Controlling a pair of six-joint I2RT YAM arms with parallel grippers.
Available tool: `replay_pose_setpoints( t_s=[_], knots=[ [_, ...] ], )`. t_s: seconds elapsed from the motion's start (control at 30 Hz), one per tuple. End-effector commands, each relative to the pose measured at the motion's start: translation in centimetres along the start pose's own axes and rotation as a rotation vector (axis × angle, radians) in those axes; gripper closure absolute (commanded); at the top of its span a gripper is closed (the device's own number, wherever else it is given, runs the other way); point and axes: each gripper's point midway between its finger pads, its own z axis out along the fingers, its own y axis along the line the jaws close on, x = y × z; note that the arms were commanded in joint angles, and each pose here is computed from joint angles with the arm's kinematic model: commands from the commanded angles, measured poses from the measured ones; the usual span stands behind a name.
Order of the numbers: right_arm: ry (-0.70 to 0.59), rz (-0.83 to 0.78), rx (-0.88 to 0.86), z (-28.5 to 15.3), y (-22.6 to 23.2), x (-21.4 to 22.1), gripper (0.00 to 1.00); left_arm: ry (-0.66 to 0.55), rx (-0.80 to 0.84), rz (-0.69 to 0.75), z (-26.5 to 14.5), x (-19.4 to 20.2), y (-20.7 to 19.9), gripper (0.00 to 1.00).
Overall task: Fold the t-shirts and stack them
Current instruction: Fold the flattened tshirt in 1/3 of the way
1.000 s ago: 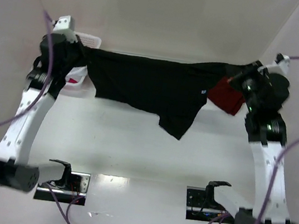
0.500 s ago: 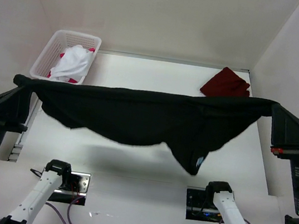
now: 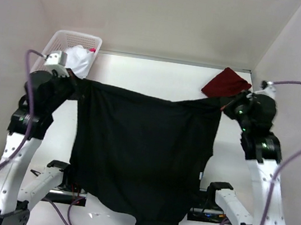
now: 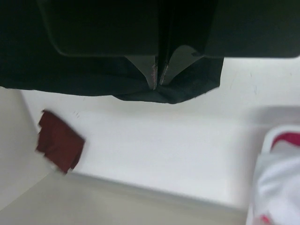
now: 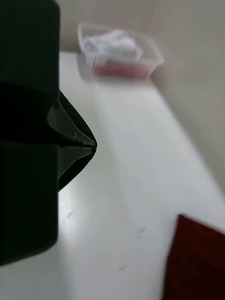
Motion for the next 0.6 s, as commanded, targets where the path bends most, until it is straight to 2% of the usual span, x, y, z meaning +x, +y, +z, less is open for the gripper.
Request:
replay_pose_setpoints(
  t_s=[0.0,0.07,0.17,0.33,0.47,0.57],
  knots=[
    [-0.008,0.014,0.037,2.9,-1.8,1.5,1.0,-0.012,0.018,-0.014,1.6,0.4,0.1,1.0],
    [0.046,0.025,0.064,5.5,-3.4,3.9,1.0,0.081,-0.009,-0.019,3.8,3.4,1.6,1.0],
    [0.077,0.04,0.099,8.1,-5.2,5.8,1.0,0.157,-0.041,-0.032,6.5,6.0,3.1,1.0],
    [0.162,0.049,0.178,13.1,-7.9,9.1,1.0,0.25,-0.083,-0.058,10.8,8.8,5.0,1.0],
    [0.172,0.057,0.199,16.6,-8.2,9.1,1.0,0.356,-0.12,-0.072,15.3,11.3,6.3,1.0],
    [0.184,0.055,0.222,19.5,-8.7,9.3,1.0,0.392,-0.16,-0.074,18.1,12.6,7.7,1.0]
  ],
)
